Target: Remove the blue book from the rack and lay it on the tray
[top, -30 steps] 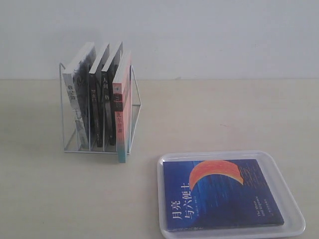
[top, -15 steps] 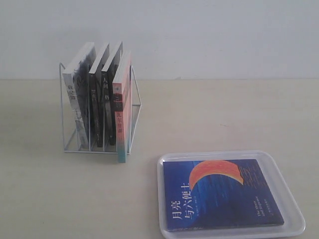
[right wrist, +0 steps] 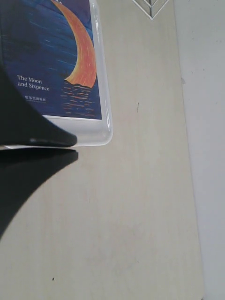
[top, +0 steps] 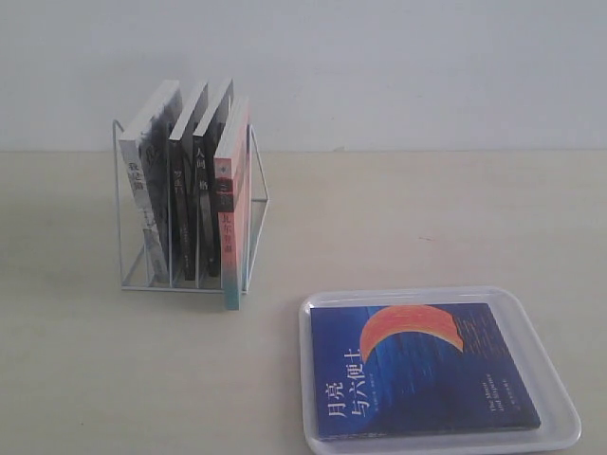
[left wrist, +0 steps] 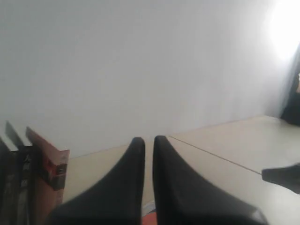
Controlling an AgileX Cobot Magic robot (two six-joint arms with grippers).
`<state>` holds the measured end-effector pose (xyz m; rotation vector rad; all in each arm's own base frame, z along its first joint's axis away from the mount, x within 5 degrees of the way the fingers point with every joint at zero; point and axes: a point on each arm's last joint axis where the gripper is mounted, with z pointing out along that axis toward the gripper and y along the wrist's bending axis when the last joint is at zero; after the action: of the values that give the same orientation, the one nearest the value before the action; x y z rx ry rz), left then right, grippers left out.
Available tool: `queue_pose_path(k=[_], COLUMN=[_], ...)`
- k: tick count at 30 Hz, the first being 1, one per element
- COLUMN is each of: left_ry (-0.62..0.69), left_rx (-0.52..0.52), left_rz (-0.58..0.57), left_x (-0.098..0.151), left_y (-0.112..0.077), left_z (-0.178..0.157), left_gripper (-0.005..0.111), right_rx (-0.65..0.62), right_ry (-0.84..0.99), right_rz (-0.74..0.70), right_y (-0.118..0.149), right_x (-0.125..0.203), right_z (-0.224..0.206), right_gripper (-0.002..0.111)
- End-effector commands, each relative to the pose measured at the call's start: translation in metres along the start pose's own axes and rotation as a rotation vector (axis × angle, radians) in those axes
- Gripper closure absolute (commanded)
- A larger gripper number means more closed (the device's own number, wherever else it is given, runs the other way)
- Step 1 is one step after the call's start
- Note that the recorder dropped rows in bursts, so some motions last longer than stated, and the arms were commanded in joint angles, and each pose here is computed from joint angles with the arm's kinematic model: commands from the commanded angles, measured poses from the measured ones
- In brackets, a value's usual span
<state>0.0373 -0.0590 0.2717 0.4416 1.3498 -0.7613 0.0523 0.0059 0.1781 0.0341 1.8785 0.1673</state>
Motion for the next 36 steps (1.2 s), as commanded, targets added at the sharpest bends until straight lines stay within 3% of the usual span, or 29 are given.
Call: queue_pose_path(k=[1, 4, 9, 16, 19, 21, 28, 31, 36], left_ry=[-0.009, -0.047, -0.114, 0.072, 0.063, 0.06, 0.072, 0.034, 0.106], left_rx=[0.085, 0.054, -0.116, -0.509, -0.639, -0.683, -0.73, -0.723, -0.742], left_rz=[0.018, -0.049, -0.235, -0.311, -0.256, -0.146, 0.059, 0.086, 0.059], left_x=[0.001, -0.002, -0.004, 0.022, 0.024, 0.024, 0.043, 0.048, 0.054], left_y=[-0.009, -0.01, 0.001, 0.032, 0.043, 0.047, 0.059, 0.06, 0.062], left_z=[-0.002, -0.008, -0.017, -0.027, -0.033, -0.035, -0.037, -0.037, -0.038], left_gripper=[0.101, 0.101, 0.101, 0.101, 0.101, 0.101, 0.101, 0.101, 0.101], right_rx=[-0.001, -0.001, -0.001, -0.001, -0.001, -0.001, -0.001, -0.001, -0.001], right_ry=[-0.013, -0.013, -0.013, -0.013, -0.013, -0.013, -0.013, -0.013, -0.013], right_rz=[-0.011, -0.011, -0.011, -0.011, -0.011, -0.011, -0.011, -0.011, -0.011], right_y=[0.0, 0.0, 0.0, 0.0, 0.0, 0.0, 0.0, 0.0, 0.0], right_x=[-0.001, -0.001, -0.001, -0.001, -0.001, -0.001, -0.001, -0.001, -0.001], right_z=[0.0, 0.0, 0.0, 0.0, 0.0, 0.0, 0.0, 0.0, 0.0], right_gripper=[0.108, 0.108, 0.108, 0.108, 0.108, 0.108, 0.108, 0.108, 0.108])
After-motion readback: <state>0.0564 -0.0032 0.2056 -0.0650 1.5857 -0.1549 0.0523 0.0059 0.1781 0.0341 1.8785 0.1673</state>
